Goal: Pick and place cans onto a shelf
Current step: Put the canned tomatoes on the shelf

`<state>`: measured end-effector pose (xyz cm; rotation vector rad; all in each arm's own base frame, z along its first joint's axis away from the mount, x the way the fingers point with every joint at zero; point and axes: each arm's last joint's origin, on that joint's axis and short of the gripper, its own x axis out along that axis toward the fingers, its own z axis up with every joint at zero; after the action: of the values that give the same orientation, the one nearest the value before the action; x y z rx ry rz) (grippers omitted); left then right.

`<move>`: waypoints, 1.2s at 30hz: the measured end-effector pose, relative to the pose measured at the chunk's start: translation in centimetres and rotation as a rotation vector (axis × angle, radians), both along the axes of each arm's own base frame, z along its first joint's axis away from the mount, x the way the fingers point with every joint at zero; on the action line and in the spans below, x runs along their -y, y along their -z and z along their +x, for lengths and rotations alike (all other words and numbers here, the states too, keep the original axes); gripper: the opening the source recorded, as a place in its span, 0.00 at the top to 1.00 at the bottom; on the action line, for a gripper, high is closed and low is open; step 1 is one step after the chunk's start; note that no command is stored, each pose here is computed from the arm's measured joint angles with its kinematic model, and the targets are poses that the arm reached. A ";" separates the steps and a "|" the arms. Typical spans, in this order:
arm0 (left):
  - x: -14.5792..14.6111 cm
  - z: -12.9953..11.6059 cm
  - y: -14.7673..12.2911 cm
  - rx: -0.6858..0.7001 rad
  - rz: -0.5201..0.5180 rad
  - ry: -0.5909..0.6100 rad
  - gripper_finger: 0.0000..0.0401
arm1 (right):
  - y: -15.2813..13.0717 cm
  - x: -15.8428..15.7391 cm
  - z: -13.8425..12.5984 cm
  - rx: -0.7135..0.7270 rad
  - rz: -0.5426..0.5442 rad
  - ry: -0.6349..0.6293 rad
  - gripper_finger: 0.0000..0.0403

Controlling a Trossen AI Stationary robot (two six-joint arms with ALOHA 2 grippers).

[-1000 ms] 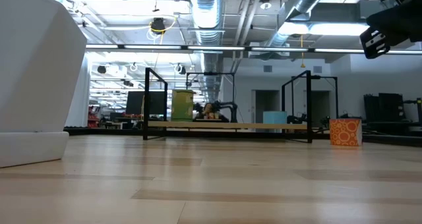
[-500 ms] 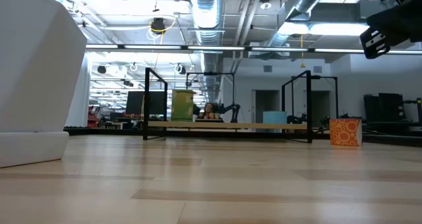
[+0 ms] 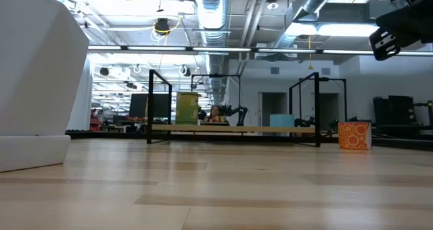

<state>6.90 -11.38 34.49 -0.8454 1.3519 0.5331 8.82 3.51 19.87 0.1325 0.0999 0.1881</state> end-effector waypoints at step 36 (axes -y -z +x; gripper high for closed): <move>-14.7 12.1 0.9 0.076 0.176 -0.148 1.00 | 0.1 0.0 0.0 -0.008 0.009 -0.005 0.94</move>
<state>18.96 3.31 33.58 -0.8166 1.1601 0.7175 8.81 3.52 19.81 0.1422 0.1076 0.1931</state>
